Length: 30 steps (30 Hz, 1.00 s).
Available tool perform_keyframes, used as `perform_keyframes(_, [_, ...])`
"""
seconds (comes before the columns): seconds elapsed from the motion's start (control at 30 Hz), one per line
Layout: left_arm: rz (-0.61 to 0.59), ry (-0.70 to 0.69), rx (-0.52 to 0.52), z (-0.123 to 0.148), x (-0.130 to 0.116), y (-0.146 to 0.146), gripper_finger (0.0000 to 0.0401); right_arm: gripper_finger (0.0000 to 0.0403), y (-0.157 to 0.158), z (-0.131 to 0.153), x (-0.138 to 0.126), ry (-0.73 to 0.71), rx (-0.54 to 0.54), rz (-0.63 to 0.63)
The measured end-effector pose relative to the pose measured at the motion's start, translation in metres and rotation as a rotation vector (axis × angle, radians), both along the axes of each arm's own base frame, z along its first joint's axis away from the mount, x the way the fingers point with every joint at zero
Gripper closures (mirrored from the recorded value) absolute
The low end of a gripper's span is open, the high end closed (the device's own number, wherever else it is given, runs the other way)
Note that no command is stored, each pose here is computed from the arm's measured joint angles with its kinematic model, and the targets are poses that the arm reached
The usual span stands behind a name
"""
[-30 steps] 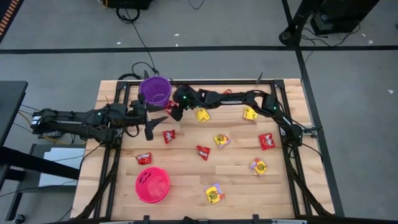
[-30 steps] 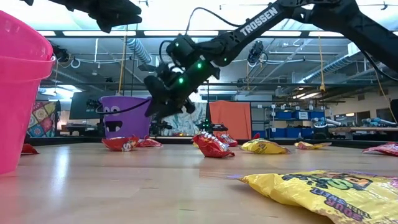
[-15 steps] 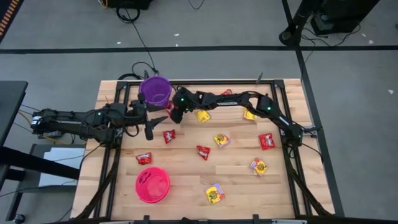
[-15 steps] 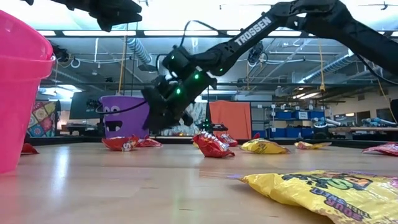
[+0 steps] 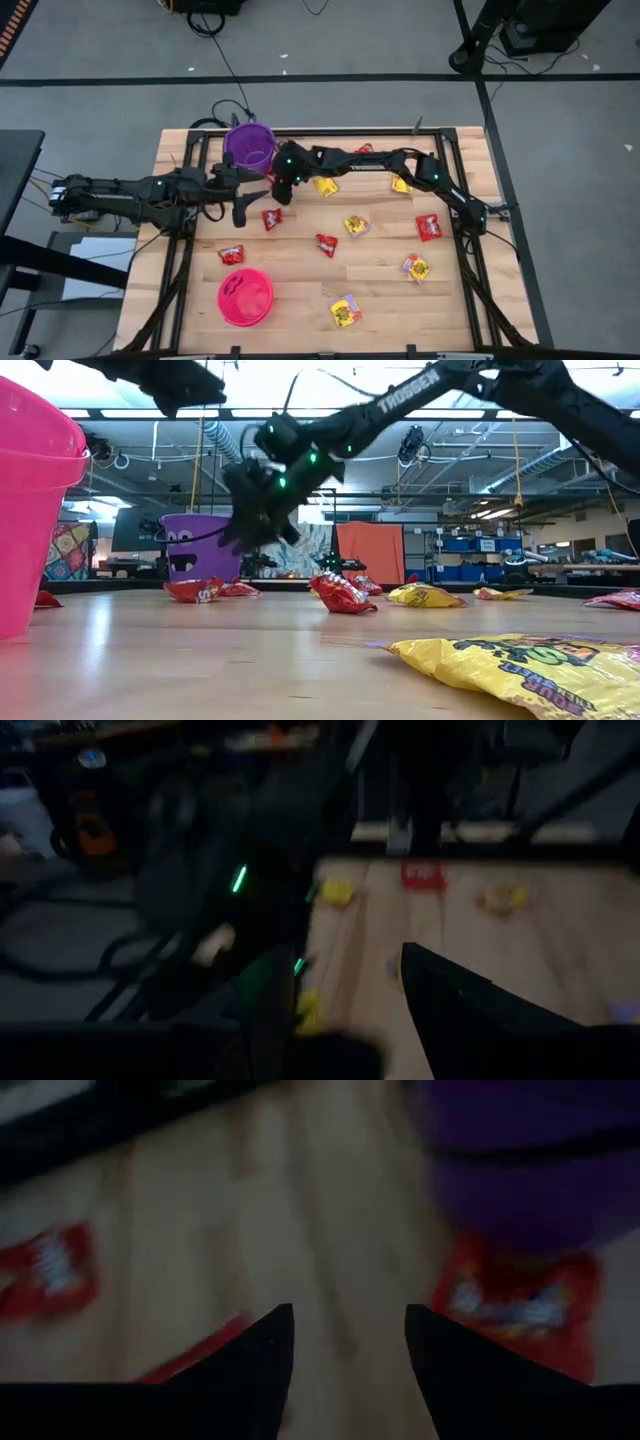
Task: Sort candy by brand, put in halloween buckets
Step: Put the red candy into the purple bucket
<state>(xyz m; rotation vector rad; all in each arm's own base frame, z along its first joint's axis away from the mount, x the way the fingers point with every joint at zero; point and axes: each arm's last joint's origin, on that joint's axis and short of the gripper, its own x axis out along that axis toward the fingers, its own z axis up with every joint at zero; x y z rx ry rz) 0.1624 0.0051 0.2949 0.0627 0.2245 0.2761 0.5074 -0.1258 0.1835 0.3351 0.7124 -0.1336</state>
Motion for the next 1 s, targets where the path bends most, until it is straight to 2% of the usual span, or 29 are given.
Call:
perform_keyframes(0.13, [0.039,0.114,0.011,-0.010,-0.003,0.001,0.0208,0.0212,0.020,0.040,-0.012,0.024,-0.133,0.030])
perform_keyframes(0.37, [0.110,0.220,0.011,-0.022,-0.002,0.003,0.0208,0.0244,0.042,0.150,-0.060,-0.048,-0.427,-0.058])
perform_keyframes(0.47, [0.161,0.244,0.033,-0.033,0.011,0.004,0.0208,0.0247,0.049,0.191,-0.084,-0.125,-0.487,-0.081])
perform_keyframes(0.57, [0.162,0.371,0.103,-0.058,0.029,0.005,0.0208,0.0247,0.054,0.225,-0.107,-0.211,-0.506,-0.094])
perform_keyframes(0.8, [0.121,0.724,0.346,-0.104,0.069,0.006,0.0208,0.0247,0.061,0.255,-0.139,-0.257,-0.514,-0.093])
perform_keyframes(1.0, [0.085,0.899,0.553,-0.116,0.103,0.009,0.0208,0.0247,0.061,0.249,-0.139,-0.200,-0.506,-0.083])
